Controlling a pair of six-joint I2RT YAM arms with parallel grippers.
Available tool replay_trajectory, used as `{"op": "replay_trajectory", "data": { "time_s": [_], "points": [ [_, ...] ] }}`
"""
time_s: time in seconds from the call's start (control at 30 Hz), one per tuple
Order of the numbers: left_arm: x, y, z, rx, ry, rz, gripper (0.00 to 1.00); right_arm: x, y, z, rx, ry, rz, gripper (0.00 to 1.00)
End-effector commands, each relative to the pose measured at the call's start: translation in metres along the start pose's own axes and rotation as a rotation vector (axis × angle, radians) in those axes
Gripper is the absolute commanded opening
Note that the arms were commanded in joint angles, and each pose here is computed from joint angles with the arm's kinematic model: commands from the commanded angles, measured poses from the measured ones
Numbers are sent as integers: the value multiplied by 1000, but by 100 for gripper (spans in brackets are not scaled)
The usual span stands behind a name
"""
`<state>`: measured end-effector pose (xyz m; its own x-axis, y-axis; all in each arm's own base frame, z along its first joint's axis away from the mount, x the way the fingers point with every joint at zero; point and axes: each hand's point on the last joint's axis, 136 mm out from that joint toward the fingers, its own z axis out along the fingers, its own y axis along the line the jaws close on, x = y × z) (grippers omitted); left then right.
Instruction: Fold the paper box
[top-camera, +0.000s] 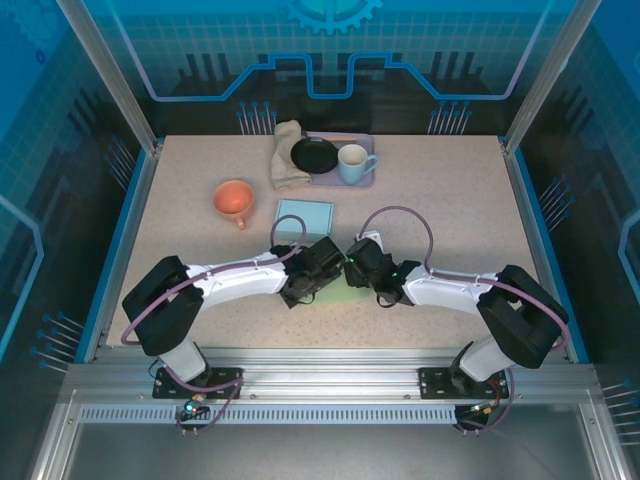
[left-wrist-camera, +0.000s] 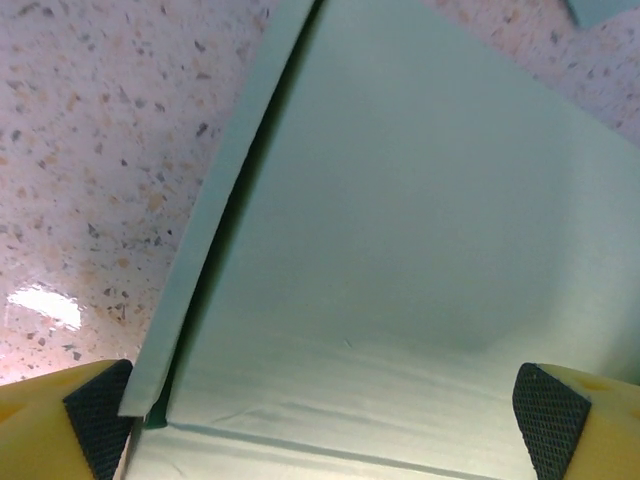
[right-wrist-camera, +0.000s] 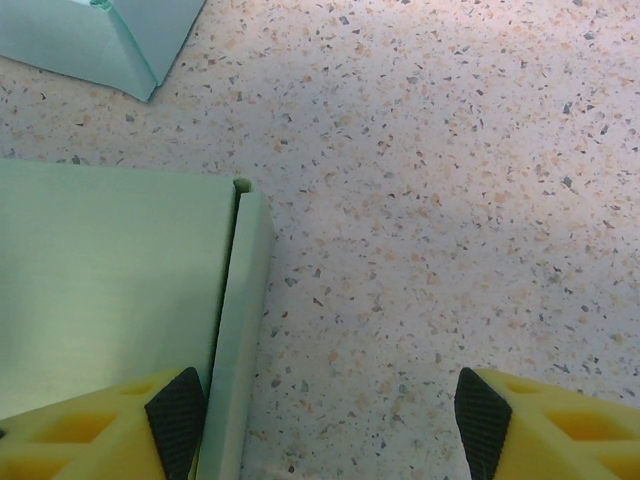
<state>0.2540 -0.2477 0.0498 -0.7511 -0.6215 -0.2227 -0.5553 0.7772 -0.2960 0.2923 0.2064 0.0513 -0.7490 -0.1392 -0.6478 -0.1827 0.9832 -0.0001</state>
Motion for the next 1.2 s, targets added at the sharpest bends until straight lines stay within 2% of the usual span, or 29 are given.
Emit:
{"op": "replay_trajectory", "data": {
  "time_s": [0.0,0.53,1.0,1.17],
  "points": [
    [13,-2,8,7,71,-16,99,39,-8,8,37,120,-80,71],
    [4,9,13,-37,20,-18,99,44,-7,6,18,126,-68,71],
    [-1,27,22,-92,-3,-20,99,52,0,-25,-50,98,-34,70],
    [-1,30,24,-102,-6,-23,98,59,9,-37,-138,86,31,66]
  ]
}}
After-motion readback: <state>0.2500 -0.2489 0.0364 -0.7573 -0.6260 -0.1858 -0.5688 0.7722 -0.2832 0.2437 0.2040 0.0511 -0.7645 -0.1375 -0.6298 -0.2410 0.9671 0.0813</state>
